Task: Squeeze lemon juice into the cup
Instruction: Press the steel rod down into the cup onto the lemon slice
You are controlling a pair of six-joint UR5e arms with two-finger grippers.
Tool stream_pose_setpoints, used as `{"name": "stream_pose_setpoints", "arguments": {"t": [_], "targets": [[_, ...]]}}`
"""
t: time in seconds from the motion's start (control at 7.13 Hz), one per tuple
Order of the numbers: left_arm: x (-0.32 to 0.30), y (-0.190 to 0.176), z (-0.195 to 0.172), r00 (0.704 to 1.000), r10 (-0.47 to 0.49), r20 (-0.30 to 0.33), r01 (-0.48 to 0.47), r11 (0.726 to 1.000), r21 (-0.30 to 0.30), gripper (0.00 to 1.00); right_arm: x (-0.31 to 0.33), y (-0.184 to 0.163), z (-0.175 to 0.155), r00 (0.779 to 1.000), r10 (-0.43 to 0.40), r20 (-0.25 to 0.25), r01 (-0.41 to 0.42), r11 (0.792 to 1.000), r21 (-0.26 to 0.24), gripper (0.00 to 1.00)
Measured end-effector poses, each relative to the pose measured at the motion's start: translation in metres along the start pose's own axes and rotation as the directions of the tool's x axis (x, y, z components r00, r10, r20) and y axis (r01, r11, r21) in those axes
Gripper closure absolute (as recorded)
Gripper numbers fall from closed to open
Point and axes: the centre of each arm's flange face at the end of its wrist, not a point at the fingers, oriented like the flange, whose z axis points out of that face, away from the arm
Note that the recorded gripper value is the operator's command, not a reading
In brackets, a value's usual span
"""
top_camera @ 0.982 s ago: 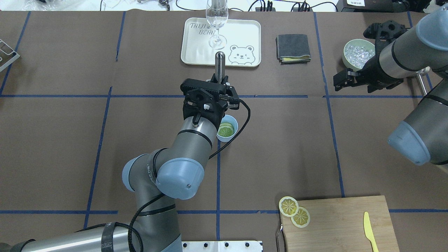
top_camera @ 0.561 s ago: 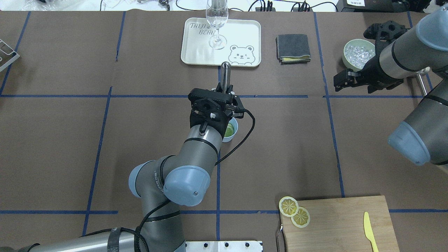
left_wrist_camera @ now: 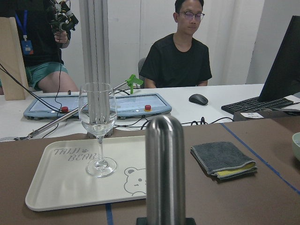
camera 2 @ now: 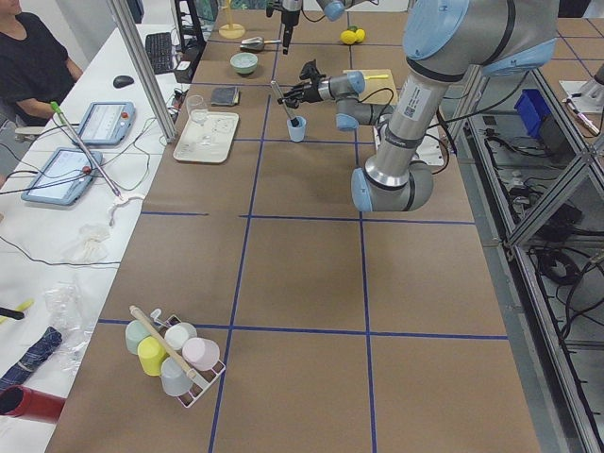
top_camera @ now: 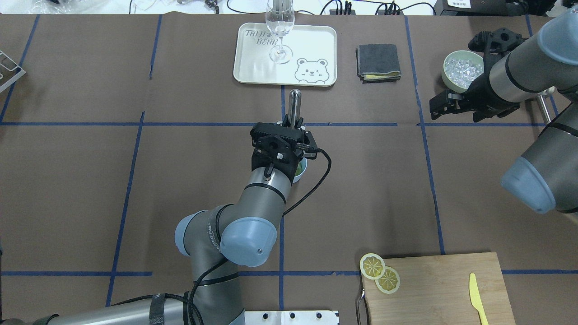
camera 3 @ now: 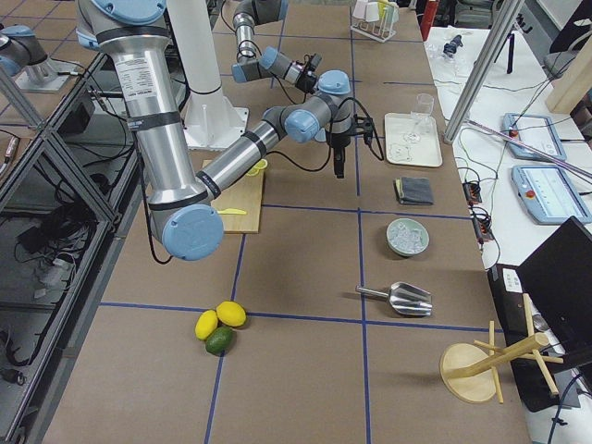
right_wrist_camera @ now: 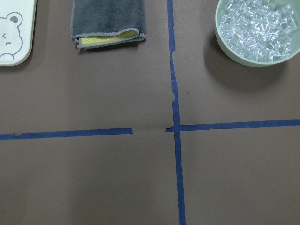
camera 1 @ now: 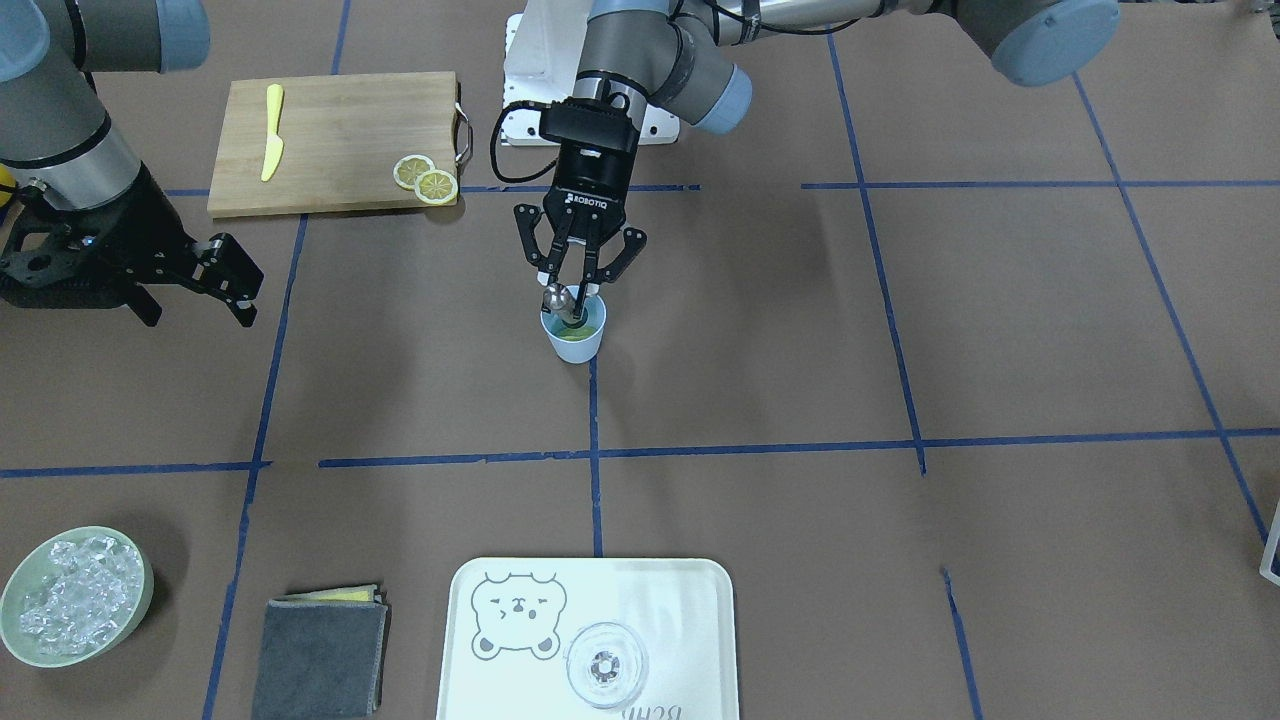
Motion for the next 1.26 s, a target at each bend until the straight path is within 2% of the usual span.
{"name": "stream_pose_setpoints", "arguments": {"t": [0.98, 1.26], "targets": [[0.001, 0.036, -0.003, 0.999, 0.036, 0.0, -0.036, 0.999, -0.04, 1.0, -0.001, 0.001, -0.001, 1.0, -0.001, 0.008, 0.001, 1.0, -0.007, 0.0], [0.005, 0.025, -0.012, 0.999, 0.028, -0.02, -0.029, 0.999, -0.033, 1.0, -0.002, 0.002, -0.002, 1.0, -0.002, 0.011, 0.002, 1.0, -0.009, 0.0]]}}
